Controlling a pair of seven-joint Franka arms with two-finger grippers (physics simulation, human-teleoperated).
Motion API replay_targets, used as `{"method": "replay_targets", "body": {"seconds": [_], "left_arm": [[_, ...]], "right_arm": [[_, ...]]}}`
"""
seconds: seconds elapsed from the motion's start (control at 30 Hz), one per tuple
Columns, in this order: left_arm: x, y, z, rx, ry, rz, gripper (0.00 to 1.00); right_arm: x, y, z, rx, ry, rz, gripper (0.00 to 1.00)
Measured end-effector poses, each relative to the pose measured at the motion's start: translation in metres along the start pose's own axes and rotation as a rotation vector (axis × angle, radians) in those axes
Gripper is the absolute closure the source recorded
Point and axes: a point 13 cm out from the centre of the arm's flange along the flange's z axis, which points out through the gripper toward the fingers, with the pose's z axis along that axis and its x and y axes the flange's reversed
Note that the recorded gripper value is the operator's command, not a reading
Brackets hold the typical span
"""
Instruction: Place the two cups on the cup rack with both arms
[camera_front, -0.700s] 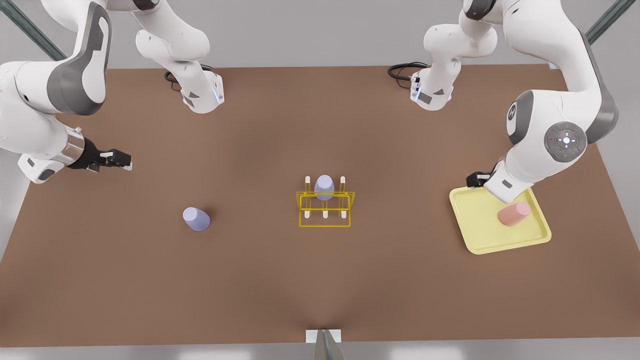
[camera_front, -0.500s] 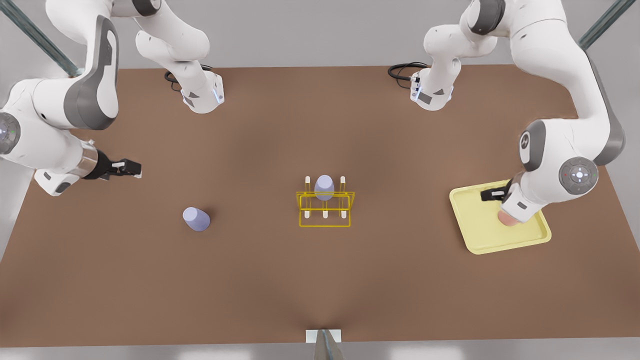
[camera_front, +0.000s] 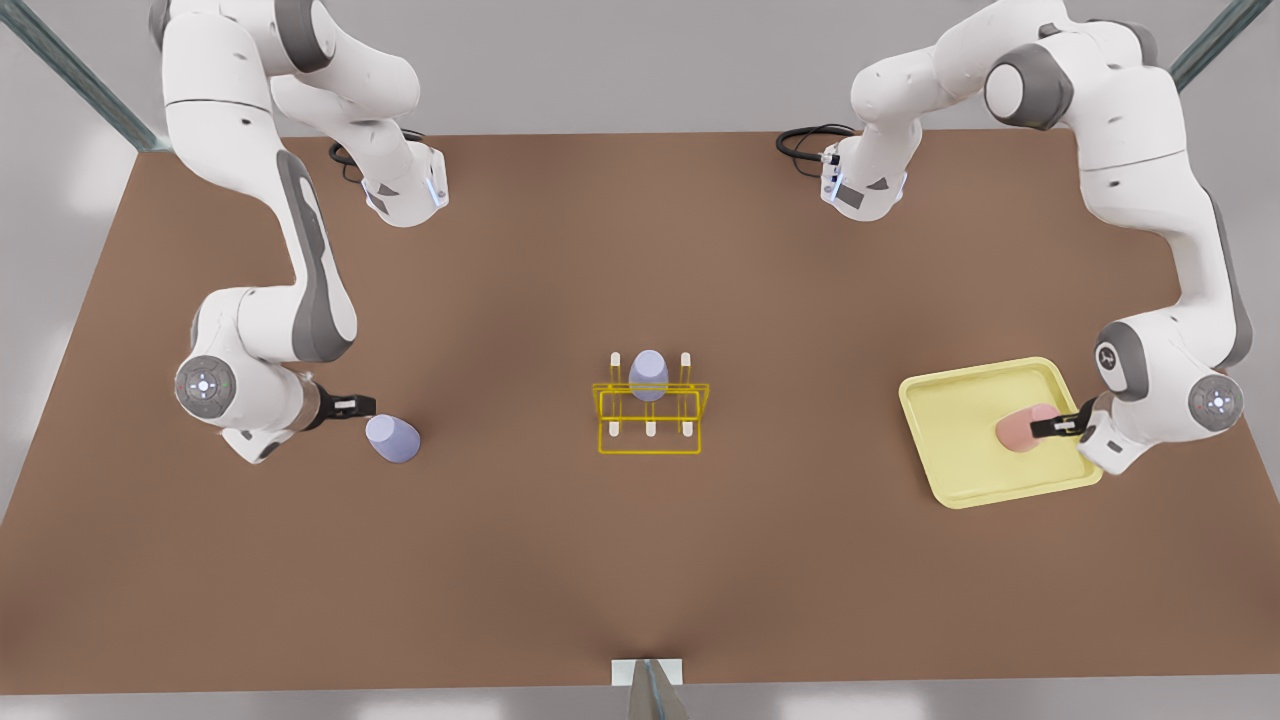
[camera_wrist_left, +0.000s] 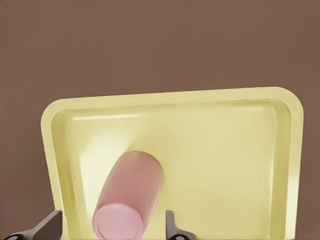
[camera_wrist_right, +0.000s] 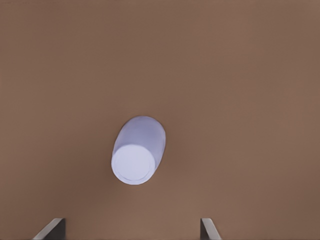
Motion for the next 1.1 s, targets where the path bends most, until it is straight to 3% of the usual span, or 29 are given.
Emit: {"method": "replay_targets", "body": {"seconds": [0.57, 1.1], "left_arm": [[0.019, 0.011, 0.063, 0.012, -0.022, 0.125, 0.0], [0.02, 0.004, 0.076, 0.037, -0.018, 0.17, 0.0]], "right_arm": [[-0.015, 0.016, 0.092, 0.001, -0.104, 0.084, 0.0], [-0.012, 0.012, 0.145, 0.001, -0.068, 0.1, 0.0]]}}
